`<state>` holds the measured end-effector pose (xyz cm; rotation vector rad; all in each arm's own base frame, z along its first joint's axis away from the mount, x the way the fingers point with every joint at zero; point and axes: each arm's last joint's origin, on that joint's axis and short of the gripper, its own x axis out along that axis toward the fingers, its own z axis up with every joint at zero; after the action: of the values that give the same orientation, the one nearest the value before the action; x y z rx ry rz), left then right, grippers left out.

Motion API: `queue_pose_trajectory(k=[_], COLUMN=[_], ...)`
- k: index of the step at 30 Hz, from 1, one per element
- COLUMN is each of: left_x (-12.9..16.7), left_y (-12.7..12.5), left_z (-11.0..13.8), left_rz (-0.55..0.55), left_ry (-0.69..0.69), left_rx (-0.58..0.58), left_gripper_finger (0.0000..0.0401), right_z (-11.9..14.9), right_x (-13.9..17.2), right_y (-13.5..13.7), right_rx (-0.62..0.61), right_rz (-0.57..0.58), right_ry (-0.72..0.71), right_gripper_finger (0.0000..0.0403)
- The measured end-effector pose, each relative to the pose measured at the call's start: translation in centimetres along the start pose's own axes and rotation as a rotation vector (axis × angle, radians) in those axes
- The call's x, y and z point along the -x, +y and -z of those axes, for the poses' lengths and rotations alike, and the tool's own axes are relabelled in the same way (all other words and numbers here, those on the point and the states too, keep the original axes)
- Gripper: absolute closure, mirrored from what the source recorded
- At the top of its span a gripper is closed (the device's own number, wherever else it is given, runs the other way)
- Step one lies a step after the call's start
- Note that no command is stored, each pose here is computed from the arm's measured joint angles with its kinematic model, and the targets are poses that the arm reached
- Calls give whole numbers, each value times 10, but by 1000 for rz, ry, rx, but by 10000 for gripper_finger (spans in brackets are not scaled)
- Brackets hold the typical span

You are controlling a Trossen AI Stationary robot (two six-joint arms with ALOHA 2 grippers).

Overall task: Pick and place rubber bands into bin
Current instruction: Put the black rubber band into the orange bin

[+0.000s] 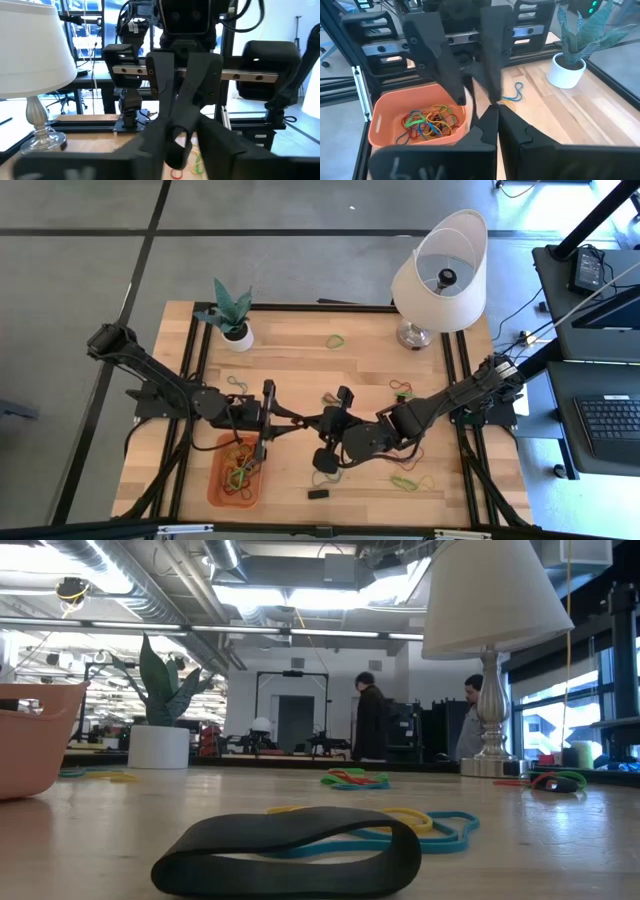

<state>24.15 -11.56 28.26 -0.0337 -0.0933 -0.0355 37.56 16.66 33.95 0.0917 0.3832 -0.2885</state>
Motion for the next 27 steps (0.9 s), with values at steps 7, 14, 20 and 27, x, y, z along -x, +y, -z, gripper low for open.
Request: queue_pose_trajectory(k=[7,14,20,27], left_x=[0,0,-4,2], left_y=[0,0,-6,-10], left_z=[0,1,-7,-24], left_rz=[3,-13,-75,-162], left_ry=[4,11,234,514], left_rx=[-1,-5,-49,41], left_gripper_finger=[393,395,396,397], right_z=[1,7,24,58], right_x=[-1,-3,1,21], right_y=[-1,-7,-15,5], right_rx=[-27,-24,-18,12], right_rz=[-10,17,94,134], right_ry=[20,83,225,258], right_gripper_finger=[394,324,259,255])
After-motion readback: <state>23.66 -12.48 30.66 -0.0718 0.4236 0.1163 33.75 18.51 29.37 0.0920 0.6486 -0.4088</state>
